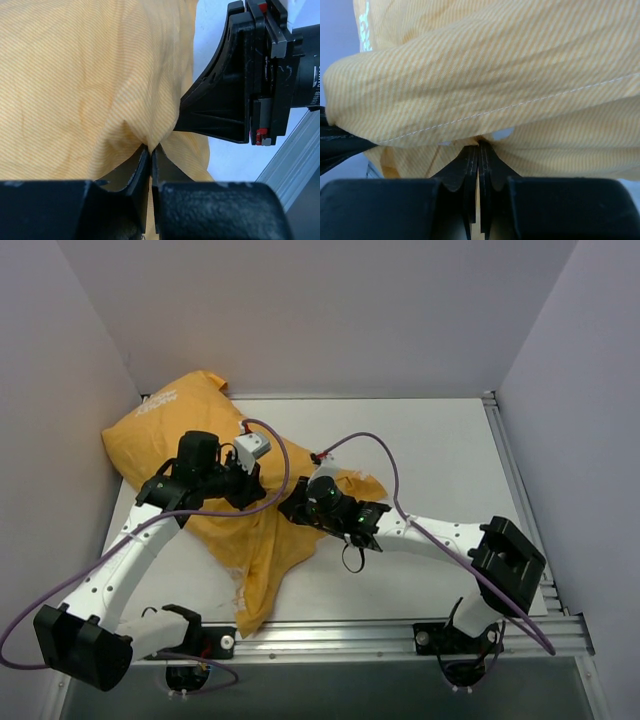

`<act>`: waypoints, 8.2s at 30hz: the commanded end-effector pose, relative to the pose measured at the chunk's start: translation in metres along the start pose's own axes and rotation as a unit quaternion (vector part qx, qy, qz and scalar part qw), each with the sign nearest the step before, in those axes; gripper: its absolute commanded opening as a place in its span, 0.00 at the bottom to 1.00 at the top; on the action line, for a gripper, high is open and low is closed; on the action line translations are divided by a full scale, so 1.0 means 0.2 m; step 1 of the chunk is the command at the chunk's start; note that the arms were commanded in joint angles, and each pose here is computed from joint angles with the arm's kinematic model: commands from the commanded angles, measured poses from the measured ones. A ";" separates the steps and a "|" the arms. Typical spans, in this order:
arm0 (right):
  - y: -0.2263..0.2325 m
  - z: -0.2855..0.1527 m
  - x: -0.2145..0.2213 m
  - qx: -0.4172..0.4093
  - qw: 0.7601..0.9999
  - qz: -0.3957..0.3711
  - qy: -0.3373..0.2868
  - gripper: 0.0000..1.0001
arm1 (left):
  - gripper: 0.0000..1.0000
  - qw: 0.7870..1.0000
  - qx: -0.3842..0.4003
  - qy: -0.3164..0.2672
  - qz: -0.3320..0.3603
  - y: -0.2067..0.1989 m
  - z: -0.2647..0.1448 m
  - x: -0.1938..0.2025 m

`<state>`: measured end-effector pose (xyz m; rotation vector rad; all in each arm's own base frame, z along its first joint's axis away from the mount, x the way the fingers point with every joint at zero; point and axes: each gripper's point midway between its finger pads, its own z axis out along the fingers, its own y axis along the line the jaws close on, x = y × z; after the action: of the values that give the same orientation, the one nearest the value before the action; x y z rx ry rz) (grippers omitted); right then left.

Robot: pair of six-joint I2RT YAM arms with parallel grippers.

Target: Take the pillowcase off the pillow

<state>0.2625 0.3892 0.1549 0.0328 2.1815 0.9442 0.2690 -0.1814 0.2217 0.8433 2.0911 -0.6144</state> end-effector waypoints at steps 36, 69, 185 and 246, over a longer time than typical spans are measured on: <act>-0.47 -0.66 -0.31 0.150 0.987 -0.065 -0.011 0.78 | 0.02 0.999 -0.028 -0.025 -0.010 0.08 -0.03 -0.01; -0.63 -0.20 -0.24 0.080 0.996 0.025 -0.007 0.00 | 0.80 0.915 0.111 0.041 0.387 -0.59 0.08 -0.33; -0.83 -0.10 -1.13 0.096 0.984 0.084 -0.128 0.00 | 0.02 0.722 0.239 -0.073 0.645 -0.59 0.05 -0.25; -0.03 -0.56 -0.31 -0.132 0.985 -0.082 -0.076 0.82 | 0.02 0.861 -0.099 -0.258 0.426 -0.25 0.08 -1.09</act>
<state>0.2485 0.2762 0.2350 -0.1080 1.9259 1.0445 0.3294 -0.3038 0.3003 1.3856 1.2935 -0.1778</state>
